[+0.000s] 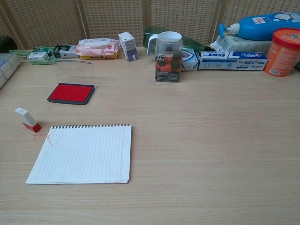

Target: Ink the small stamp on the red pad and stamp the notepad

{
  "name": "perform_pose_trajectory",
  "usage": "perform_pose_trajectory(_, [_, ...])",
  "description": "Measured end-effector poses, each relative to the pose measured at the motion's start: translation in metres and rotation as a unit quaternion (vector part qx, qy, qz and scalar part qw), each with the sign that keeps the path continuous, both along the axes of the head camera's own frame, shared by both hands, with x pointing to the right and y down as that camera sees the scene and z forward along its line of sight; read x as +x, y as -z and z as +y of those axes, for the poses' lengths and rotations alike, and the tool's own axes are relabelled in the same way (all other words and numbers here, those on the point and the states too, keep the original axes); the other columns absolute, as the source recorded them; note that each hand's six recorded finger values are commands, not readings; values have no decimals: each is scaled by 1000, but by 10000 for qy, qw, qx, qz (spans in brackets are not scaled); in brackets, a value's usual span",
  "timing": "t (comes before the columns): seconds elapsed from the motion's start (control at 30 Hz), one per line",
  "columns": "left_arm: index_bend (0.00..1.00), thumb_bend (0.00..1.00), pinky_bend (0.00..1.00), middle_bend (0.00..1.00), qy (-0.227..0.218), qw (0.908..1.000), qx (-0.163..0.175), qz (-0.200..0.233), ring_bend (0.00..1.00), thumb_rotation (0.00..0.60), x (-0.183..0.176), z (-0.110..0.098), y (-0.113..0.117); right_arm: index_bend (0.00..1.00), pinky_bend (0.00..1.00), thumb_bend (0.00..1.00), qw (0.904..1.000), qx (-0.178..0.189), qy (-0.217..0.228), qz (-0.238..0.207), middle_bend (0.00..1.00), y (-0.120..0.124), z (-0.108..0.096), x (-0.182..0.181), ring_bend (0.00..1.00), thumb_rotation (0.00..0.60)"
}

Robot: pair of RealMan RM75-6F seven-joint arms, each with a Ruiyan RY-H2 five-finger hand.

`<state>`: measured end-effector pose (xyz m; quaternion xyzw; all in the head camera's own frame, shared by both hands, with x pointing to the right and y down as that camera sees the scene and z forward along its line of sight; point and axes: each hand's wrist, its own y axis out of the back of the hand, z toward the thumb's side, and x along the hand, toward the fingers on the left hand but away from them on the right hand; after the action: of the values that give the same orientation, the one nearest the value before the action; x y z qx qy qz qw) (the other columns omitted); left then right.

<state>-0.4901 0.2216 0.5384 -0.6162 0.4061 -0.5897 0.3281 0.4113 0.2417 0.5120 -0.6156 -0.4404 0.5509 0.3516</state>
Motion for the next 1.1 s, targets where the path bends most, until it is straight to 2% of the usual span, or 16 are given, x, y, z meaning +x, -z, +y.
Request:
perform_pose_trajectory(0.27, [459,397,114,59,-84,10000,-38,8,113,600,5,-3,-11,220,5,69,10000,15,-36,-50,71,2,0,0,36,600])
perform_pose_trajectory(0.43, [459,345,114,40,-156,9998,-49,107,112,600,15,-8,-22,220,5,69,9999,11,-98,-75,74,3,-2,3,36,600])
perform_pose_trajectory(0.63, [459,328,114,21,-224,9991,-281,204,112,600,28,-16,-46,220,4,69,9999,-17,-116,-94,75,3,-3,5,36,600])
perform_pose_trajectory(1.1, [459,295,114,7,-549,9970,-551,-68,112,600,80,-52,-112,220,4,70,9998,-26,-195,-69,75,2,-5,10,36,600])
